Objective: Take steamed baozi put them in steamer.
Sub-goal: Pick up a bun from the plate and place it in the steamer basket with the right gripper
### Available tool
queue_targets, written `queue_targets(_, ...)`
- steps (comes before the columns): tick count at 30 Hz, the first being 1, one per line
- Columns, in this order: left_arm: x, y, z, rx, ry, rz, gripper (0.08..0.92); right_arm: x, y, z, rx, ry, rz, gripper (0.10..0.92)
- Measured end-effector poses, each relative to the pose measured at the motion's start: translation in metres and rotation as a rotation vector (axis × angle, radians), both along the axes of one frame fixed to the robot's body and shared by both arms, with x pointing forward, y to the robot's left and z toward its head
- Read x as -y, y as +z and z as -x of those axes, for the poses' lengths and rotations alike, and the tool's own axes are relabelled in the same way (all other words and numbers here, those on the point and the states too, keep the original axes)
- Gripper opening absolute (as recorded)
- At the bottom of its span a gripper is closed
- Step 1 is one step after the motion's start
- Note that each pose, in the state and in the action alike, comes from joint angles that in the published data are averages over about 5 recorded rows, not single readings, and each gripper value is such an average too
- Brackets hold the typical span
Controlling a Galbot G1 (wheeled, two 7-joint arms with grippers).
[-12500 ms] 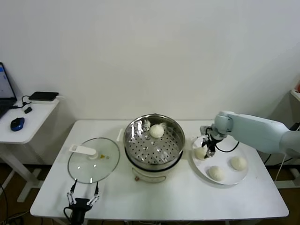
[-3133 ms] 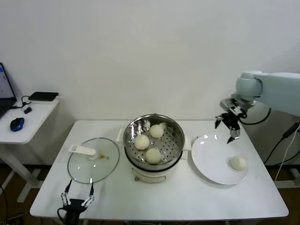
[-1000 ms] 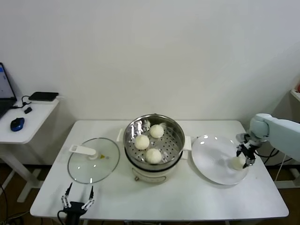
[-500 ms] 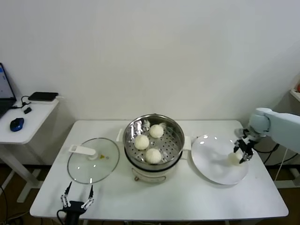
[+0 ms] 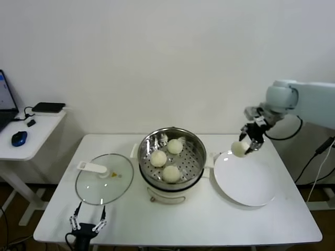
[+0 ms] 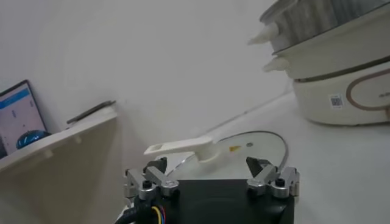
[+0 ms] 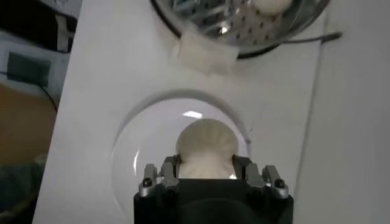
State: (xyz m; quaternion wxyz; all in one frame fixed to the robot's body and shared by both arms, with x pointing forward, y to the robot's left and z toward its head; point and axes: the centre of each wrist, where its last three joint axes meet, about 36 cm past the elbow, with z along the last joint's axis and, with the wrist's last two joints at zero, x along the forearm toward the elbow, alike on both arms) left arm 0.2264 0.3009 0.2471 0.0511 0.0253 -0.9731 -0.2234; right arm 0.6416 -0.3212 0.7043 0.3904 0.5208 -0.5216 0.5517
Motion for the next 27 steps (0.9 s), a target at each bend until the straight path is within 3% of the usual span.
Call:
queue_targets(6,0.001,-0.001,0.001,-0.005,-0.004,0.003,0.823,-0.044,0.041,0.008,0.012,0.007,-0.046,0.594)
queue_targets(13,0.001,0.002,-0.003,-0.002,-0.003,0.007,0.823,-0.097,0.051,0.015,0.024,0.025,-0.080,0.594)
queue_targets(27,0.000,0.003,-0.007,0.004,0.002,0.014,0.823,-0.147,-0.020,0.008,0.012,0.030,-0.072,0.616)
